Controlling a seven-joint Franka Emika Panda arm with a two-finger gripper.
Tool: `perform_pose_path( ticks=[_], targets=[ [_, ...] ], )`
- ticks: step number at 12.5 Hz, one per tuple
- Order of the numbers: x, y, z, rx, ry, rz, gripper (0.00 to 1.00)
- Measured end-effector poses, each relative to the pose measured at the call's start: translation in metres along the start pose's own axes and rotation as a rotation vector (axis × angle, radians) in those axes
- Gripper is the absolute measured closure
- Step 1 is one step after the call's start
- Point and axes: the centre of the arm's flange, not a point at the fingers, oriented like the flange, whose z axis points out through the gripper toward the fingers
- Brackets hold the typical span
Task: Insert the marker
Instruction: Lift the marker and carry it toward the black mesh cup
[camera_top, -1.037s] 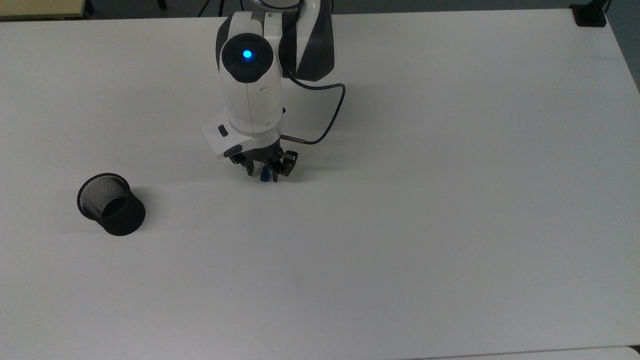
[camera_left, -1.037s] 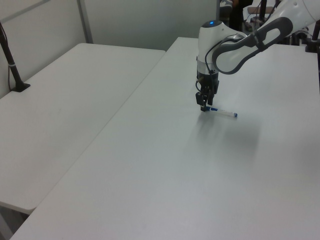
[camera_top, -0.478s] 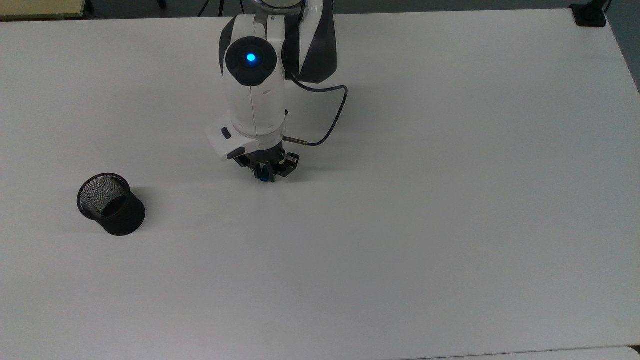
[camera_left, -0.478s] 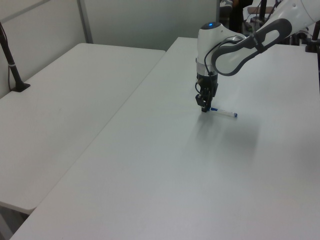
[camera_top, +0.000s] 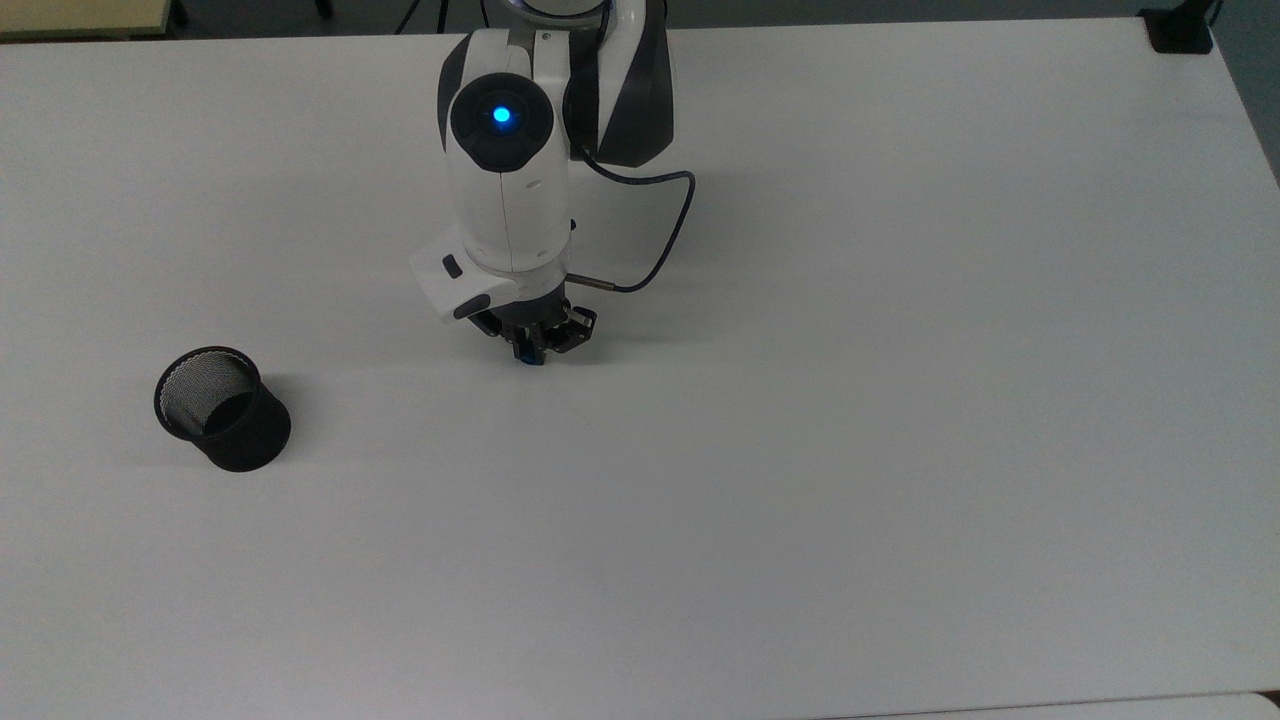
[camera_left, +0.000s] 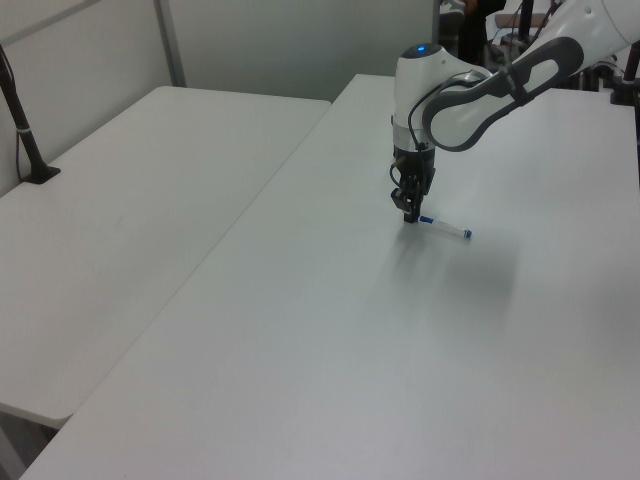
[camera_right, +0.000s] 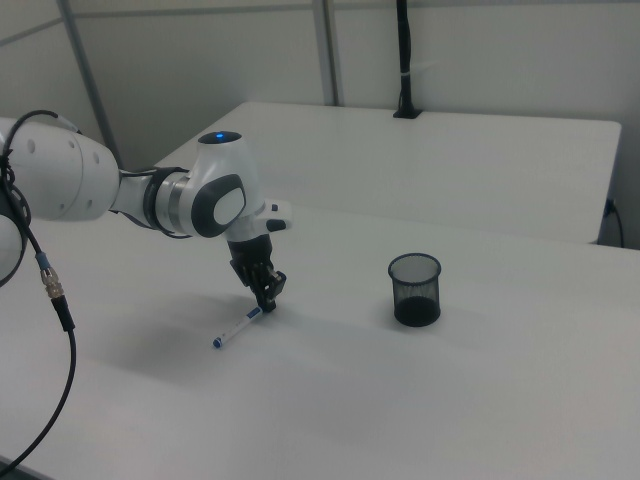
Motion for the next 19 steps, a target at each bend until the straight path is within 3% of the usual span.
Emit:
perform_pose_path(
  ticks=[6,10,16,19],
  targets=[
    [0.005,0.002,-0.010,0.002,0.012,0.004,0.81],
    [0.017,0.017,-0.056,-0.006,-0.018,0.028,0.81],
    [0.038,0.075,-0.145,0.048,0.122,0.127,0.81],
    [0.048,0.115,-0.186,0.070,0.292,0.183,0.81]
  ],
)
